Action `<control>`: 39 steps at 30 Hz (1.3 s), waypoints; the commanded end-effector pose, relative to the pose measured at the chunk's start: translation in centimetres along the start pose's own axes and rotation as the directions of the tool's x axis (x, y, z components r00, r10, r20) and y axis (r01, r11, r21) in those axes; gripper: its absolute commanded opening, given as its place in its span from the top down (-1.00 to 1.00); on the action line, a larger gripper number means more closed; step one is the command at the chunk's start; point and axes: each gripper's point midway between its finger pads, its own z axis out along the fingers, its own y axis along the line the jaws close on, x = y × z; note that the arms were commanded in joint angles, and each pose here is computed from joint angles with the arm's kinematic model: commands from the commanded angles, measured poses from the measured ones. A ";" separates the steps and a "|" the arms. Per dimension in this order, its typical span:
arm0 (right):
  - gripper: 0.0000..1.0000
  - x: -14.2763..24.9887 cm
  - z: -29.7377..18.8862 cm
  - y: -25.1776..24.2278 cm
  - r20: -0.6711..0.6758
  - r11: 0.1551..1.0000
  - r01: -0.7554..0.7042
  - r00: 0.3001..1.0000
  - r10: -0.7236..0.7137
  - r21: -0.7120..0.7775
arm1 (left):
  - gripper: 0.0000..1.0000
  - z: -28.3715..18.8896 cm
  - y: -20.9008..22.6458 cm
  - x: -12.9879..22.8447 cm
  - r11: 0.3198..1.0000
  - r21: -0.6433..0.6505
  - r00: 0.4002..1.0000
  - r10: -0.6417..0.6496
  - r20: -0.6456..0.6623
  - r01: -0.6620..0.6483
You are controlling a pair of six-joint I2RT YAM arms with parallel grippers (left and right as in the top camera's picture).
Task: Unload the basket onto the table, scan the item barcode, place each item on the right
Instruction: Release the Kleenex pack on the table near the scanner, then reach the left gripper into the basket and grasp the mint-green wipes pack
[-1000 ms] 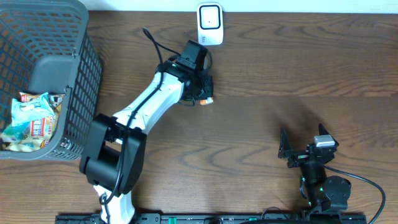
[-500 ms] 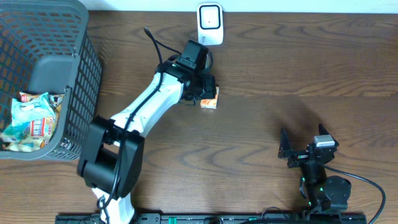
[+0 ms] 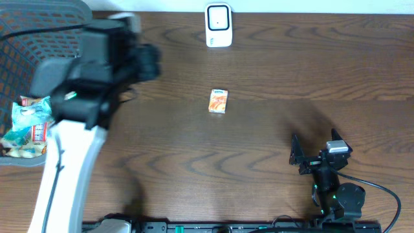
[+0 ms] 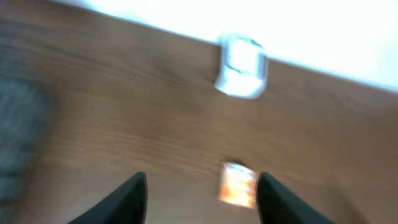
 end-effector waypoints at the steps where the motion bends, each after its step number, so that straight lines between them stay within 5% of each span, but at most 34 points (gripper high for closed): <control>1: -0.98 0.1 0.0 0.2 -0.002 1.000 0.011 1.000 -0.011 -0.007 | -0.41 -4.8 8.4 -3.3 0.955 -0.281 0.984 -0.051 0.170 0.098; 11: -0.99 0.1 0.0 0.2 -0.002 1.000 0.011 1.000 -0.011 -0.007 | -0.48 -10.5 23.9 -3.9 0.728 -0.529 0.893 -0.277 0.355 0.436; 16: -0.99 0.1 0.0 0.2 -0.002 1.000 0.011 1.000 -0.011 -0.007 | -0.49 -9.4 29.1 -0.7 0.509 -0.535 0.736 -0.529 0.423 0.674; 21: -0.98 0.1 0.0 0.2 -0.002 1.000 0.011 1.000 -0.011 -0.007 | -0.48 -7.0 32.2 2.4 0.378 -0.584 0.658 -0.643 0.393 0.718; 39: -0.99 0.1 0.0 0.2 -0.002 1.000 0.011 1.000 -0.011 -0.007 | -0.52 4.1 39.4 7.5 0.256 -0.664 0.574 -0.755 0.317 0.703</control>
